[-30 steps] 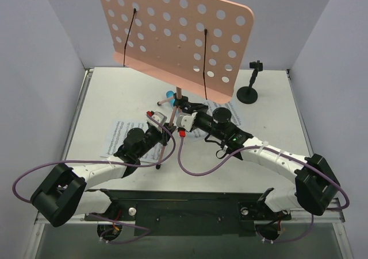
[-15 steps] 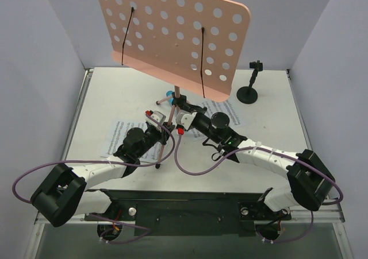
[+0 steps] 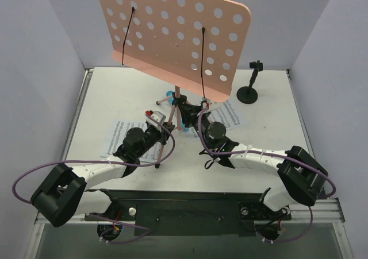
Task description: Set up the instrument practice props
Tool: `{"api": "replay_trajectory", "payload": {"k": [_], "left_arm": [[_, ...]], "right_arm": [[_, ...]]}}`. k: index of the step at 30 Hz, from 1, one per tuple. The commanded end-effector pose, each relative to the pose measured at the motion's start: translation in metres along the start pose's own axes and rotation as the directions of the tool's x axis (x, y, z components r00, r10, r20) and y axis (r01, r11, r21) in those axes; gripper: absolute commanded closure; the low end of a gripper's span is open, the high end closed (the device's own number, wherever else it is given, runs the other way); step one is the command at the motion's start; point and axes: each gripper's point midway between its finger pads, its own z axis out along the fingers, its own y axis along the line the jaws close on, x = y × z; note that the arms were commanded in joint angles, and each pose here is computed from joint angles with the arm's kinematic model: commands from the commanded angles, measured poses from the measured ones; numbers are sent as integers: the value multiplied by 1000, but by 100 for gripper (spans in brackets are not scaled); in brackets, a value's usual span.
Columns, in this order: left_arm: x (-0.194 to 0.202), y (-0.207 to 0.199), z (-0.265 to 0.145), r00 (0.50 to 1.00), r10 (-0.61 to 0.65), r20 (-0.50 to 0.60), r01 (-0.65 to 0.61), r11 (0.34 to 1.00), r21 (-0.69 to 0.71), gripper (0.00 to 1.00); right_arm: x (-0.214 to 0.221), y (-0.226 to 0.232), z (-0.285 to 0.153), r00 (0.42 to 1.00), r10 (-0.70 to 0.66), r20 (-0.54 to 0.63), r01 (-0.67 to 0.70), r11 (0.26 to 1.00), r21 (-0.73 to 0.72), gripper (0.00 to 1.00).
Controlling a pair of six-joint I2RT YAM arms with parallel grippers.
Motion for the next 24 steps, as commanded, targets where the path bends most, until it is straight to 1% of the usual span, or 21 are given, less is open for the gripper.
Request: {"api": "replay_trajectory", "payload": {"k": [1,4,5,6,7,8,9,10,11,12,13,14,15,16,17,18,19,20,21,22,24], "left_arm": [[-25,-18,-1,996,48,71,-54,995,89,100],[-26,-16,-2,995,53,80,-60,994,89,100],[-26,-16,-2,995,55,79,-62,994,94,100],[-26,-16,-2,995,55,80,-63,993,97,100],[-26,-17,-2,995,55,80,-63,993,100,100],[-25,-17,-2,995,53,80,-61,993,101,100],[-25,-17,-1,996,50,78,-58,993,100,100],[-26,-17,-1,996,46,80,-54,993,101,100],[-25,-17,-1,996,46,79,-54,993,102,100],[-25,-17,-1,996,46,80,-55,993,107,100],[-26,-17,-1,996,46,80,-55,993,108,100],[-24,-18,-1,996,46,77,-55,992,114,100],[-24,-18,-2,996,46,75,-54,992,113,100],[-25,-18,-2,996,46,78,-55,992,113,100],[-26,-17,-2,996,46,78,-55,992,111,100],[-24,-18,-2,996,46,75,-54,992,113,100],[-26,-17,-3,996,48,81,-57,992,111,100],[-26,-18,-3,996,48,80,-57,992,114,100],[-27,-19,-3,995,48,83,-58,991,120,100],[-26,-19,-4,996,48,81,-58,991,122,100],[-26,-20,-4,996,48,79,-58,990,126,100]], "right_arm": [[21,-44,-13,871,477,120,-490,820,298,100],[20,-42,-17,803,577,145,-593,752,288,100],[15,-40,-18,759,630,165,-649,710,274,100],[15,-41,-20,730,659,179,-680,679,275,100],[11,-39,-20,666,717,205,-743,617,259,100],[15,-40,-21,646,736,203,-758,589,279,100],[9,-38,-20,554,799,232,-827,498,259,100],[14,-40,-22,486,838,250,-865,419,277,100],[15,-41,-24,443,856,266,-885,369,285,100],[12,-40,-23,336,893,298,-929,262,262,100],[13,-41,-24,296,903,310,-941,219,259,100],[11,-38,-24,212,921,328,-962,139,233,100],[10,-37,-23,174,927,332,-970,103,221,100],[9,-34,-23,74,935,348,-981,5,195,100],[11,-32,-22,23,937,349,-980,-49,194,100],[10,-29,-22,-69,931,357,-975,-138,172,100],[12,-26,-20,-122,927,355,-967,-192,168,100],[16,-22,-19,-220,906,360,-945,-290,150,100],[10,-16,-17,-273,901,336,-936,-329,123,100],[10,-15,-15,-288,898,332,-934,-339,108,100],[-2,-9,-12,-348,887,303,-921,-385,69,100]]}}
